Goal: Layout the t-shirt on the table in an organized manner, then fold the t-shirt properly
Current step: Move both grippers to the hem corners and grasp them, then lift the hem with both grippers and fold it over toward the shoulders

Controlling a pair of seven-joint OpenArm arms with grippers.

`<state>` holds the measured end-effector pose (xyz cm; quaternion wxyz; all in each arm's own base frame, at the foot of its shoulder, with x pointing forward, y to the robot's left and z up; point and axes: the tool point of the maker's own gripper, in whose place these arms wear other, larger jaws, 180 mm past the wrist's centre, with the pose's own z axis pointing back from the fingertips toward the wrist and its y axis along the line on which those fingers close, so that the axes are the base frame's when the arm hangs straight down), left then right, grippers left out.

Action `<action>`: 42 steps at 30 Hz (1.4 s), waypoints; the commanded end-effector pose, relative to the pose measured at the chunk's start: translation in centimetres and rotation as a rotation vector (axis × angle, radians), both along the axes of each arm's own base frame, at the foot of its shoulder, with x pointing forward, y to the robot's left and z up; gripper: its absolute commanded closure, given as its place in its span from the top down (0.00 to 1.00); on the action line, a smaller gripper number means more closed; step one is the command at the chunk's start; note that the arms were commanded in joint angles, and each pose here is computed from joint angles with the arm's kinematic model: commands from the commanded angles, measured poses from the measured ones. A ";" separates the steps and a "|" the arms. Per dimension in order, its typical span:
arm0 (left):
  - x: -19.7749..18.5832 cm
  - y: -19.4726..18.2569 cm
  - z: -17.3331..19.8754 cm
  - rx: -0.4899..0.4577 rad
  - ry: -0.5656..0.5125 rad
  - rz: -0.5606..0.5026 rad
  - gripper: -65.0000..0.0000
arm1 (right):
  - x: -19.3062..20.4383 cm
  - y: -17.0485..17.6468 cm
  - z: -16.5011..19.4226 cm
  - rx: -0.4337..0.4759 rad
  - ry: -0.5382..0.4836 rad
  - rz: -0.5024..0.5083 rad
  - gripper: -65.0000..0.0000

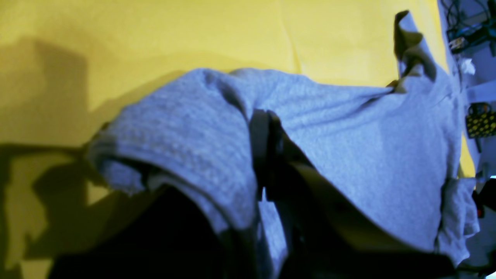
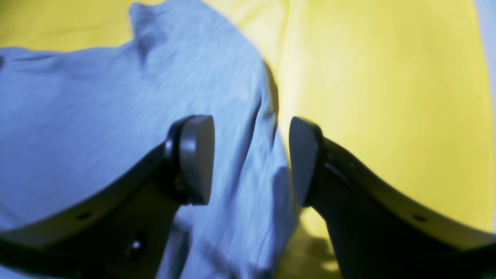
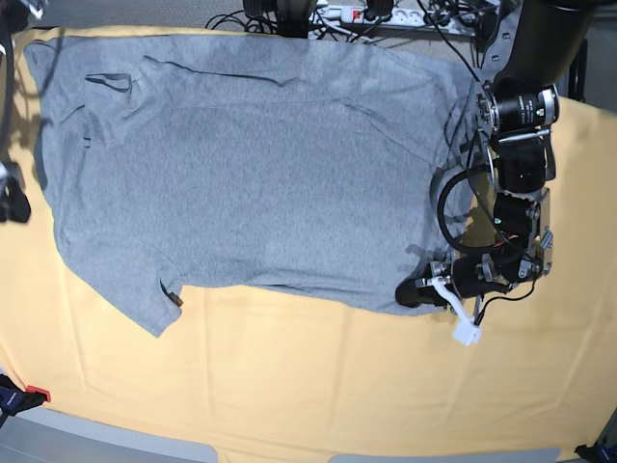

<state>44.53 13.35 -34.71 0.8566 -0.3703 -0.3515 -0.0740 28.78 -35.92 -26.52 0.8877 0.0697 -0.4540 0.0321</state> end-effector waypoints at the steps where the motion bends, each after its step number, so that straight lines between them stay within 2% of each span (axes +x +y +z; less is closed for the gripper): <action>1: 1.7 0.4 2.7 -0.019 -0.075 0.013 0.00 | 1.6 -0.3 2.1 -0.046 -0.061 0.007 0.54; 5: 1.3 0.3 2.4 -0.009 -0.055 -0.005 0.00 | 4.7 -0.4 1.9 -0.128 -0.055 -0.042 0.59; 8: 1.3 0.4 2.4 -0.006 -0.055 -0.003 0.00 | 6.4 -0.4 0.8 -0.103 -0.041 -0.062 0.59; 12: 1.4 1.4 2.1 0.006 -0.027 0.035 0.00 | 7.7 -1.2 -2.0 0.015 0.012 -0.088 0.59; 16: 1.4 2.5 2.2 0.022 -0.029 0.046 0.00 | 8.6 -0.4 -4.4 0.163 0.036 -0.047 0.59; 18: 1.5 3.1 2.3 0.031 -0.031 0.053 0.00 | 9.0 -0.2 -5.2 0.232 0.046 -0.057 0.59; 21: 1.5 3.9 2.5 0.041 -0.035 0.062 0.00 | 9.0 0.0 -6.0 0.286 0.059 -0.068 0.59; 26: 1.9 4.4 3.1 0.049 -0.049 0.069 0.00 | 8.8 0.4 -6.5 0.290 0.084 -0.059 0.59; 36: 2.1 4.5 3.5 0.042 -0.061 0.075 0.00 | 9.4 3.2 -7.2 0.370 0.065 -0.035 0.59; 42: 2.2 4.4 3.7 0.030 -0.065 0.077 0.00 | 9.8 2.6 -8.3 0.277 0.057 -0.067 0.58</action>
